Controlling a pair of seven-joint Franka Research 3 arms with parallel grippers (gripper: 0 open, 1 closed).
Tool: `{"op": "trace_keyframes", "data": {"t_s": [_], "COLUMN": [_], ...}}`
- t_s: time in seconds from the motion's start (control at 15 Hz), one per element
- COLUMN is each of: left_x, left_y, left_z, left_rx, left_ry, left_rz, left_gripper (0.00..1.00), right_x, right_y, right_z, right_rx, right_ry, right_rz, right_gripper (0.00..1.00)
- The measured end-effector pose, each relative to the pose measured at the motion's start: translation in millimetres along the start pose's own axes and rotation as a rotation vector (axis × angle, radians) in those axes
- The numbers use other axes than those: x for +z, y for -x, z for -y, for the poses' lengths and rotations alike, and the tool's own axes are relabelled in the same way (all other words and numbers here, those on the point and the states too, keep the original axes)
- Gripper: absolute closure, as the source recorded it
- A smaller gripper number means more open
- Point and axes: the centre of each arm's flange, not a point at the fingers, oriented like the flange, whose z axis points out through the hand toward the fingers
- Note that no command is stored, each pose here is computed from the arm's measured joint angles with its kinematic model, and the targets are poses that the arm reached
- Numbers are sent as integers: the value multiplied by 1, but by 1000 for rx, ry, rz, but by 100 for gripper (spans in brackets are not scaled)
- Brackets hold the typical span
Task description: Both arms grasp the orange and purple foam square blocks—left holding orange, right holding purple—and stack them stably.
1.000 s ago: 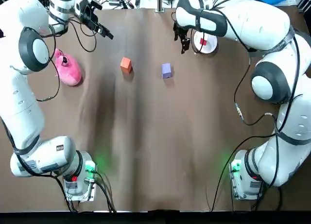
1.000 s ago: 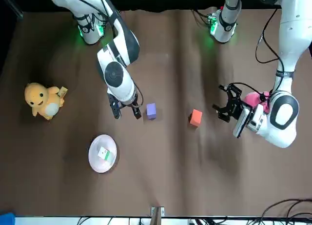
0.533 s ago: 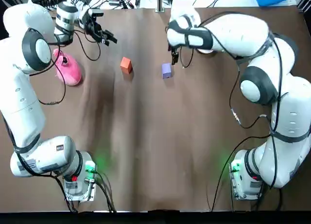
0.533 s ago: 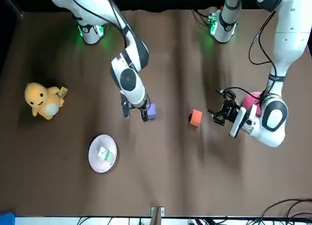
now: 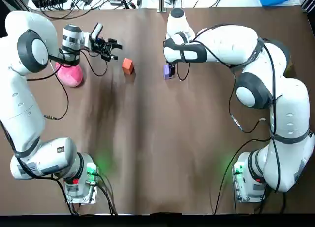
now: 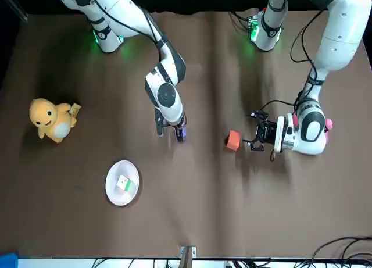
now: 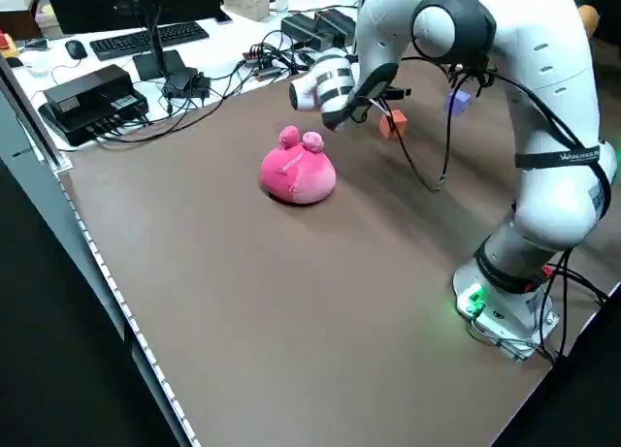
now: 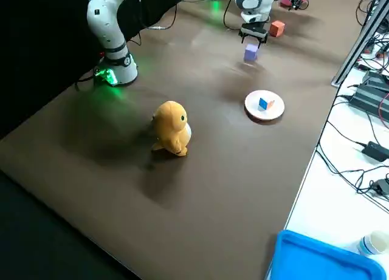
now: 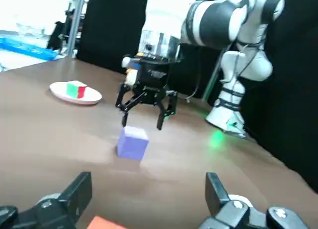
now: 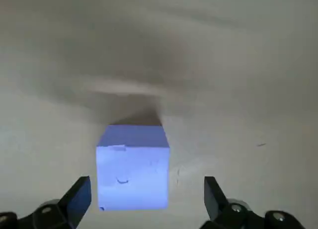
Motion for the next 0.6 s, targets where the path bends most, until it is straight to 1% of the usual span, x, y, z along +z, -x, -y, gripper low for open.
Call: {"op": "trace_keyframes", "data": {"t_s": [0.13,0.2,0.6], "left_x": [5,10,10], "left_y": [18,35,56], "left_z": [-11,-21,-27], "left_rx": [-7,16,95], "left_ry": [-46,-61,-74], "left_rz": [-5,-10,-22], "left_gripper": [0,0,0], "right_x": [2,5,19], "right_y": [0,1,3], "right_z": [0,0,-1], "right_rx": [0,3,17], "right_ry": [-3,-7,-11], "right_rz": [1,2,-1], "right_gripper": [0,0,0]}}
